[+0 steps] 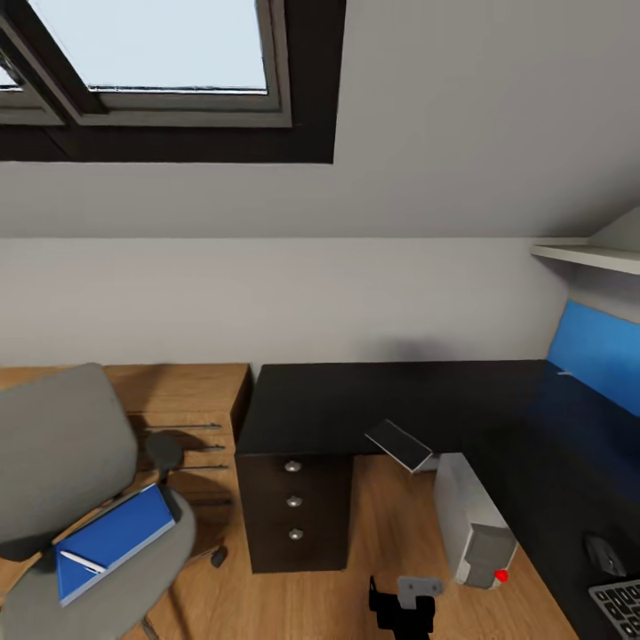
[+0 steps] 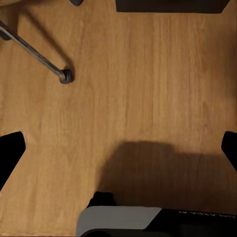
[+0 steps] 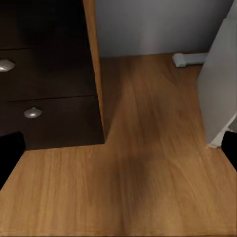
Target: In the bedroom, organize the workspace by keeping the computer under the desk, ensuring the monitor is on the desk, placing the keyboard on the desk next to the monitor, placing the mouse on the desk next to the keyboard, moving the folder from the swivel chair onto the desk next to the mouse, stacking the notebook on top of the folder with the pen on top of the notebook, and positioning the swivel chair next to the desk.
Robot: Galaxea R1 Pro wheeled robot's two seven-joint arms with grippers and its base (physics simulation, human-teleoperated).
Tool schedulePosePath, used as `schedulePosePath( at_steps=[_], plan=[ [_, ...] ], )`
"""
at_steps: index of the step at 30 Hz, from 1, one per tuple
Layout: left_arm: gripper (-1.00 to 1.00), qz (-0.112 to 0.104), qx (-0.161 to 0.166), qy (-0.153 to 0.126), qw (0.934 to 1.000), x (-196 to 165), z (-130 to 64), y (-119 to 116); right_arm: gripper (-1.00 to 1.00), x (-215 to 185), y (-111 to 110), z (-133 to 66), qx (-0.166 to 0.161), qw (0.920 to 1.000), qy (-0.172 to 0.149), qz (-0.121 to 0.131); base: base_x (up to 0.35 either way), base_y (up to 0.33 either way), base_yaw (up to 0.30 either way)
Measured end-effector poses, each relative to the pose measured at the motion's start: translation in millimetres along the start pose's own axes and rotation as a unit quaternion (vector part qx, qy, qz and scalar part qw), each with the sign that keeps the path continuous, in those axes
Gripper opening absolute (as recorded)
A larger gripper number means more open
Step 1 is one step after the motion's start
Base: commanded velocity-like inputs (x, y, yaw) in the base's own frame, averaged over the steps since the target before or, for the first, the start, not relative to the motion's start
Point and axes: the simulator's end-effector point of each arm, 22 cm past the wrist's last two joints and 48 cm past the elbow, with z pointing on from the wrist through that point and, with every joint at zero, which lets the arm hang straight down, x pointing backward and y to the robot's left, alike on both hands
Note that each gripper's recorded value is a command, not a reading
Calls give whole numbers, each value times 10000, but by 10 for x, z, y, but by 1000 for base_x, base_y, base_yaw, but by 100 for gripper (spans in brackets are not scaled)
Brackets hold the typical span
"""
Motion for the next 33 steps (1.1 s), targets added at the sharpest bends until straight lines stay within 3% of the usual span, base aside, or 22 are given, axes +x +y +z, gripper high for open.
schedulePosePath(
  at_steps=[8, 33],
  plan=[
    [100, 38, -25, 126, 9999, 125, 0, 21, 100, 14, 7, -1, -4, 10000, 16, 0, -195, 61, 164],
    [100, 97, -71, 382, 9992, 363, -3, 63, 100, 226, -19, -43, 9, 9997, 226, -64, -5, 1, 215]
  ],
)
